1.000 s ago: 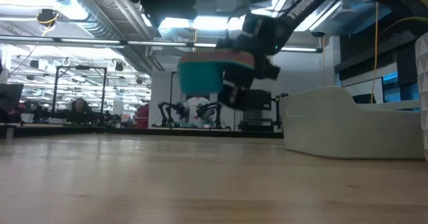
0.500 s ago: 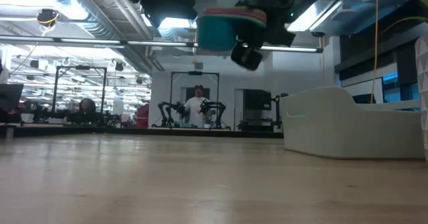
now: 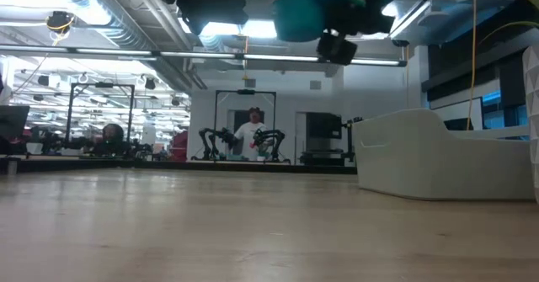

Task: Nest measuring cups in basket
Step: Put the stacked measuring cups into the gray bin

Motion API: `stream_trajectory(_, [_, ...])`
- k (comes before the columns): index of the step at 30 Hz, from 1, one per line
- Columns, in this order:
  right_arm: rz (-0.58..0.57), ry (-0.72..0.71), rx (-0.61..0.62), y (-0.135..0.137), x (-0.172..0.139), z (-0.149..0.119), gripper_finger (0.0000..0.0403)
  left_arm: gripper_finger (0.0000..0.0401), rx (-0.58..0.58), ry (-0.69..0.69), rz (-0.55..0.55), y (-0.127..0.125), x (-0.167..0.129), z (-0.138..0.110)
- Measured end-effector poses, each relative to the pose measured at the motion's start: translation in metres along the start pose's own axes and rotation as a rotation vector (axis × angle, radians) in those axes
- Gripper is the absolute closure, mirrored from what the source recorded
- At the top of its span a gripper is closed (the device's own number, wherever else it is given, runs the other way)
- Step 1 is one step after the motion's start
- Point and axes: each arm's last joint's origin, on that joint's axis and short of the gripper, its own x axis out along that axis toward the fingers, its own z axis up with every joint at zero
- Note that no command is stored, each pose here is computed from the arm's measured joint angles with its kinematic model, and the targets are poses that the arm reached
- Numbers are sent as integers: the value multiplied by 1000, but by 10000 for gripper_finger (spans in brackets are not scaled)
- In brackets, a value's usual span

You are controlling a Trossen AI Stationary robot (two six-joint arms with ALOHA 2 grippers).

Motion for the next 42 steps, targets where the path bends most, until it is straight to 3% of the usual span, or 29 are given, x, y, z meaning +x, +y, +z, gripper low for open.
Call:
stream_trajectory(6, [-58,40,-5,17,-4,-14,273,291,1,2,0,0,0,0])
stream_trajectory(16, [75,53,36,35,-6,-33,273,291,0,1,0,0,0,0])
stream_trajectory(30, [111,108,9,45,2,-46,273,291,0,1,0,0,0,0])
stream_trajectory(39, [170,105,214,14,10,-91,273,291,1,1,0,0,0,0])
stream_trajectory(42, [200,83,231,5,12,-106,273,291,0,1,0,0,0,0])
